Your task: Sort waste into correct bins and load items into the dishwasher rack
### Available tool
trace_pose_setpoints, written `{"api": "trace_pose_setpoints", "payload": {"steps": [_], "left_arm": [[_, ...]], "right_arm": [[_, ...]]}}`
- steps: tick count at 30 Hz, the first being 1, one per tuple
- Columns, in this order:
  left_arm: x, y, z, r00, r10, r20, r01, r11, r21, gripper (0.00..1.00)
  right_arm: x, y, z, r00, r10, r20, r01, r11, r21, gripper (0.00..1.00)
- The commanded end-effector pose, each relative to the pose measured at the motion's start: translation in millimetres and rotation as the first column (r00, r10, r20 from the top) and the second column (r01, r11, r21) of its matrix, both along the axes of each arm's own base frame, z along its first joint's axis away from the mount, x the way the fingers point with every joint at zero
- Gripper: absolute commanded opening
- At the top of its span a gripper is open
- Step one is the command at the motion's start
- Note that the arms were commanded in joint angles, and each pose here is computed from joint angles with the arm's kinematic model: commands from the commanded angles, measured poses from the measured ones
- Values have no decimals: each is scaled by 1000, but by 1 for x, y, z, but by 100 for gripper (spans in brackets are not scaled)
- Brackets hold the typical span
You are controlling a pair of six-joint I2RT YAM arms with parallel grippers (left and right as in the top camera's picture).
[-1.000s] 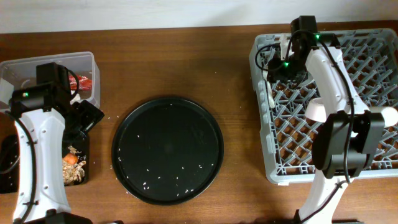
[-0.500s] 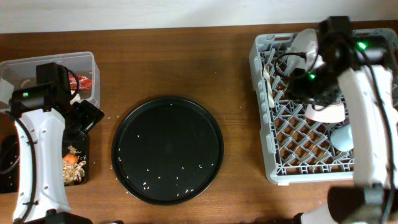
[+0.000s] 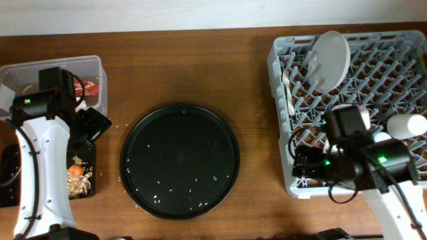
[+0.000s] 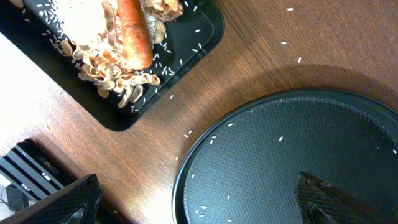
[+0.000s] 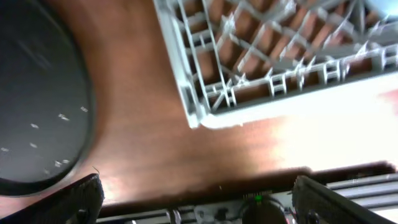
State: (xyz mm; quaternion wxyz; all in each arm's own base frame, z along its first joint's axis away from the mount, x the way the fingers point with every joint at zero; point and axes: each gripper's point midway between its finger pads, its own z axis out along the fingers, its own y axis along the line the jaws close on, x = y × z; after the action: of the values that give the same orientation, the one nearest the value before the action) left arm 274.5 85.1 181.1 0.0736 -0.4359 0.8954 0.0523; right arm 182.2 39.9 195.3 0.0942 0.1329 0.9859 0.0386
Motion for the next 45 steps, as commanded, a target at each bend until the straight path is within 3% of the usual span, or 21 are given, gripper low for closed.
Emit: {"api": "trace_pose_setpoints", "payload": {"steps": [1, 8, 12, 14, 20, 26, 28, 31, 34, 45], "left_arm": [[-1, 3, -1, 1000, 15, -7, -15, 1000, 9, 99], [-1, 3, -1, 1000, 15, -7, -15, 1000, 9, 99], [-1, 3, -1, 1000, 15, -7, -15, 1000, 9, 99], [-1, 3, -1, 1000, 15, -7, -15, 1000, 9, 99], [-1, 3, -1, 1000, 15, -6, -15, 1000, 9, 99], [-1, 3, -1, 1000, 15, -7, -15, 1000, 9, 99], [-1, 3, -1, 1000, 15, -7, -15, 1000, 9, 99], [-1, 3, -1, 1000, 15, -7, -15, 1000, 9, 99], [-1, 3, -1, 1000, 15, -7, -15, 1000, 9, 99], [-1, 3, -1, 1000, 15, -7, -15, 1000, 9, 99]], "right_arm": [[-13, 20, -23, 992, -33, -123, 46, 993, 105, 99], [2, 26, -44, 977, -47, -210, 69, 993, 100, 99], [-13, 23, -53, 942, -53, -332, 78, 995, 64, 99], [-11, 23, -53, 945, -55, -321, 79, 995, 63, 99], [17, 30, -59, 980, -43, -195, 64, 993, 103, 98], [34, 39, -74, 982, -35, 187, -9, 973, 230, 99], [37, 40, -73, 935, -44, 352, -53, 964, 260, 99], [40, 44, -55, 808, -7, 589, -180, 949, 260, 99], [36, 47, -26, 564, 147, 812, -365, 927, 86, 99], [46, 8, -9, 259, 73, 963, -251, 968, -6, 99]]}}
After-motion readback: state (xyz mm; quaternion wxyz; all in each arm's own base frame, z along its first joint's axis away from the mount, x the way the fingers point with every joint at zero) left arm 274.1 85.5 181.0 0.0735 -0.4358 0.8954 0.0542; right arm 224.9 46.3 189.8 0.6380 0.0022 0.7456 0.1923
